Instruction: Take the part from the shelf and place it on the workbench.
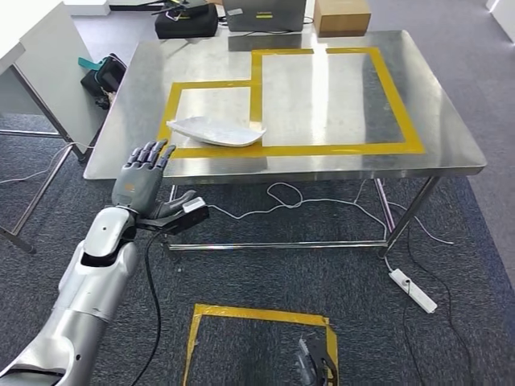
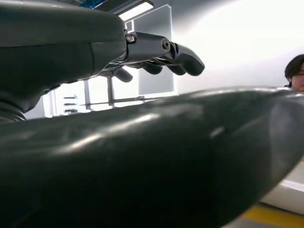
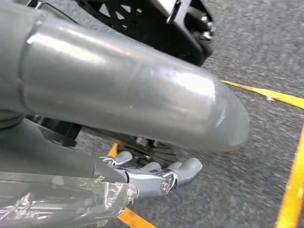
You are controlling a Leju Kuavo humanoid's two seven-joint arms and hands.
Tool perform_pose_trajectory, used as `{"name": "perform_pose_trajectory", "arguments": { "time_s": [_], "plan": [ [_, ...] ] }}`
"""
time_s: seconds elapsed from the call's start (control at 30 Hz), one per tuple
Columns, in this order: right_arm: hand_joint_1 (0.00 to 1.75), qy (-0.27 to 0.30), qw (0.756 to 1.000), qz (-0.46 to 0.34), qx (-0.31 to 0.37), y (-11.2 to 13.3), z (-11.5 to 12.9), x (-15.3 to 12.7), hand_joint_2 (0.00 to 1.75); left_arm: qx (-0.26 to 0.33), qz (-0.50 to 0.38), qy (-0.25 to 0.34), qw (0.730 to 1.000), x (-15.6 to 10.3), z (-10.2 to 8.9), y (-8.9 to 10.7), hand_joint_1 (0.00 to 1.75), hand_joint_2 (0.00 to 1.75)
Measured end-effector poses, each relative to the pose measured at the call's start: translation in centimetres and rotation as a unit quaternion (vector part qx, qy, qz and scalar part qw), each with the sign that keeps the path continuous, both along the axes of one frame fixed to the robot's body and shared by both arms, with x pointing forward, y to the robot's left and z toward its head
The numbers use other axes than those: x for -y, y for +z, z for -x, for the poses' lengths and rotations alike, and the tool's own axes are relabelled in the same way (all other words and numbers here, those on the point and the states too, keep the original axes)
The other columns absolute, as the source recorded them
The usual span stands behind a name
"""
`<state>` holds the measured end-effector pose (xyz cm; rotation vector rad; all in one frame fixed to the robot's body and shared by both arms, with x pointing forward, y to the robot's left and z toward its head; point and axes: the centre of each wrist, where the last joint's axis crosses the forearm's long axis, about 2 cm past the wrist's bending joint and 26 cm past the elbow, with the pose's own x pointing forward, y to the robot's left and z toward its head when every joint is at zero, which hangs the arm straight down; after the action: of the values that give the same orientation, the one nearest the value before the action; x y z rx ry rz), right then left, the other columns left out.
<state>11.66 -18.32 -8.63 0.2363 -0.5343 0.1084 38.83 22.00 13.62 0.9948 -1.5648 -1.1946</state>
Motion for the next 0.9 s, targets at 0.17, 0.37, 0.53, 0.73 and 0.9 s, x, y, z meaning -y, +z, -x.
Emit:
{"name": "perform_pose_trajectory", "arguments": {
  "time_s": [0.17, 0.37, 0.53, 0.73, 0.9],
  "plan": [
    [0.00, -0.006, 1.000, -0.001, -0.001, -0.1, 0.2, 0.0, 0.00, -0.005, 0.008, -0.006, 1.000, -1.1, 0.8, -0.8, 0.00, 0.00],
    [0.00, -0.015, 1.000, 0.000, -0.002, -0.3, 0.7, 0.3, 0.00, 0.005, 0.018, -0.004, 1.000, -3.3, 2.0, -1.2, 0.00, 0.00],
    [0.00, -0.015, 1.000, 0.000, -0.007, -0.4, 1.3, 0.4, 0.00, 0.007, 0.016, 0.002, 1.000, -4.1, 2.6, -1.4, 0.00, 0.00],
    [0.00, -0.023, 1.000, 0.001, -0.004, -0.4, 1.1, 0.5, 0.00, 0.003, 0.020, 0.008, 1.000, -4.9, 3.4, -1.9, 0.00, 0.00],
    [0.00, -0.045, 0.999, 0.002, 0.000, -0.5, 1.5, 0.7, 0.00, -0.037, 0.047, 0.029, 0.998, -6.7, 6.8, -4.8, 0.00, 0.00]
  ]
}}
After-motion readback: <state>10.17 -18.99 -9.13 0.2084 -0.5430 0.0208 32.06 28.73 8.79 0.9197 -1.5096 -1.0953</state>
